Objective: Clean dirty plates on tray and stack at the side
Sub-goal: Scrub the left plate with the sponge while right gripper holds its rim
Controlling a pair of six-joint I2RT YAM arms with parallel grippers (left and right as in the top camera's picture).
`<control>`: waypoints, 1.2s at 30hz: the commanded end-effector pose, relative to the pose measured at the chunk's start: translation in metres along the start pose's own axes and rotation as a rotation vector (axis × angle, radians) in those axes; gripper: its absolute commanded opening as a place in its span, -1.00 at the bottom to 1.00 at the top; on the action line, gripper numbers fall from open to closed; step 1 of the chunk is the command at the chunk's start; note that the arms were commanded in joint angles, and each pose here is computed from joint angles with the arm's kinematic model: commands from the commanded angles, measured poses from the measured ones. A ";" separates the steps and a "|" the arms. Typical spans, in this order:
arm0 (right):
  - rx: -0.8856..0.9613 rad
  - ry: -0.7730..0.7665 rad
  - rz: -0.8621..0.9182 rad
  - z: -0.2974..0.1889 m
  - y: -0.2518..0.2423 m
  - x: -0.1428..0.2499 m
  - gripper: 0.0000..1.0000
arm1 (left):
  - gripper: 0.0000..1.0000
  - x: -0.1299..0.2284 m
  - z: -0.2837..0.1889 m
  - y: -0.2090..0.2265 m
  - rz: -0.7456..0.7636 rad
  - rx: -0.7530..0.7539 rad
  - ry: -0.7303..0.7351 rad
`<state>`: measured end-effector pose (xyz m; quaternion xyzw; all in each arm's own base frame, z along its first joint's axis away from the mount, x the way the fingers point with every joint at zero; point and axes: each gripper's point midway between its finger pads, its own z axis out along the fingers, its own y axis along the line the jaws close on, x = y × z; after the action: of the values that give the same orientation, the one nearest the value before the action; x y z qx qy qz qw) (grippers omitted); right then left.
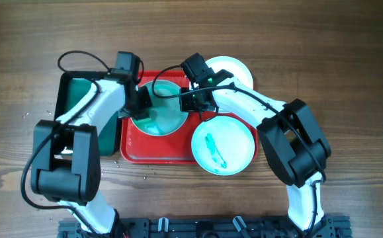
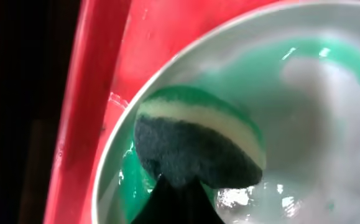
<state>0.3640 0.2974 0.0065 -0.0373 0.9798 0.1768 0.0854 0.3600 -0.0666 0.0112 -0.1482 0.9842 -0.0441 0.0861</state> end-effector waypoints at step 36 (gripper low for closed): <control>-0.184 0.096 0.023 -0.003 0.009 0.013 -0.91 | -0.92 -0.037 -0.003 0.038 -0.032 -0.272 -0.276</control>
<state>0.3520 0.3032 0.0061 -0.0398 0.9651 0.2566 0.0347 0.3712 -0.1030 0.0104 -0.0831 0.9838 -0.0816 0.1366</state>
